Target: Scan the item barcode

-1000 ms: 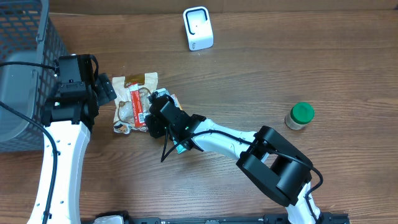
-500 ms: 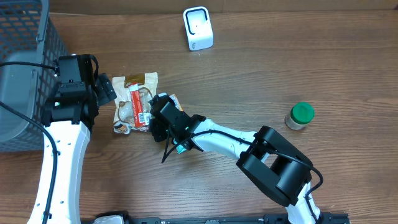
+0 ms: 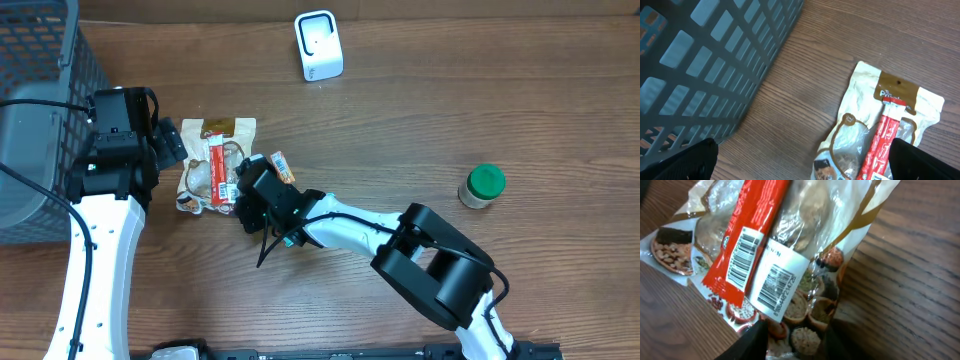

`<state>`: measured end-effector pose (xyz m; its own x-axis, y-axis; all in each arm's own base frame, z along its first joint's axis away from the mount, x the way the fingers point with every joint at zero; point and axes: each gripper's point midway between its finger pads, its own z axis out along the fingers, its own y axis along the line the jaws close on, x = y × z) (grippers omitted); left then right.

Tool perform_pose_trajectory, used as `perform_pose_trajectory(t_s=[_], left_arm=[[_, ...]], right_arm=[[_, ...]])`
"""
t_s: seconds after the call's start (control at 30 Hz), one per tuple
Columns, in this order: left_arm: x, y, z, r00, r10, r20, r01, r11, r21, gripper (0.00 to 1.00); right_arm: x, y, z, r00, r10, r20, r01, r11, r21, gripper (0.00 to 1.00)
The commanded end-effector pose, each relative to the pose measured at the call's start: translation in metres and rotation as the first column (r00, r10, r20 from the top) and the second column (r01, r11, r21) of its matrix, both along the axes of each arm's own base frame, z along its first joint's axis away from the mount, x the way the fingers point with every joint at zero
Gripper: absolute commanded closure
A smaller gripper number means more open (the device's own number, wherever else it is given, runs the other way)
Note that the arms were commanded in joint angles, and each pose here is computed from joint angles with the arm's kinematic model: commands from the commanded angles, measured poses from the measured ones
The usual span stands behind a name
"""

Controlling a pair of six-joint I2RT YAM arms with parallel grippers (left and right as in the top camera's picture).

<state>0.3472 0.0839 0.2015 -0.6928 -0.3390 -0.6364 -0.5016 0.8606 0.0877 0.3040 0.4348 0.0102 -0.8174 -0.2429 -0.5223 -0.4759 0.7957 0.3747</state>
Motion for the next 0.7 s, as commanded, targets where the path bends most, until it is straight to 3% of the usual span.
perform_pose_trajectory(t_s=[0.0,0.07,0.27,0.4,0.67], left_arm=[[0.001,0.003,0.005,1.0,0.008,0.01,-0.009,1.0,0.015,0.0],[0.001,0.003,0.005,1.0,0.008,0.01,-0.009,1.0,0.015,0.0],[0.001,0.003,0.005,1.0,0.008,0.01,-0.009,1.0,0.015,0.0],[0.001,0.003,0.005,1.0,0.008,0.01,-0.009,1.0,0.015,0.0],[0.001,0.004,0.005,1.0,0.011,0.01,-0.011,1.0,0.015,0.0]], right_arm=[[-0.006,-0.005,-0.019,1.0,0.002,-0.025,-0.003,0.999,-0.032,0.72],[-0.005,-0.004,-0.018,1.0,0.002,-0.023,-0.003,1.0,-0.028,0.96],[-0.006,-0.003,-0.005,1.0,0.009,-0.022,-0.009,1.0,-0.012,0.96],[-0.005,-0.001,0.042,0.999,0.021,0.027,-0.022,0.999,0.037,0.96],[0.0,0.009,0.056,0.993,0.067,0.102,-0.075,0.995,0.072,0.96]])
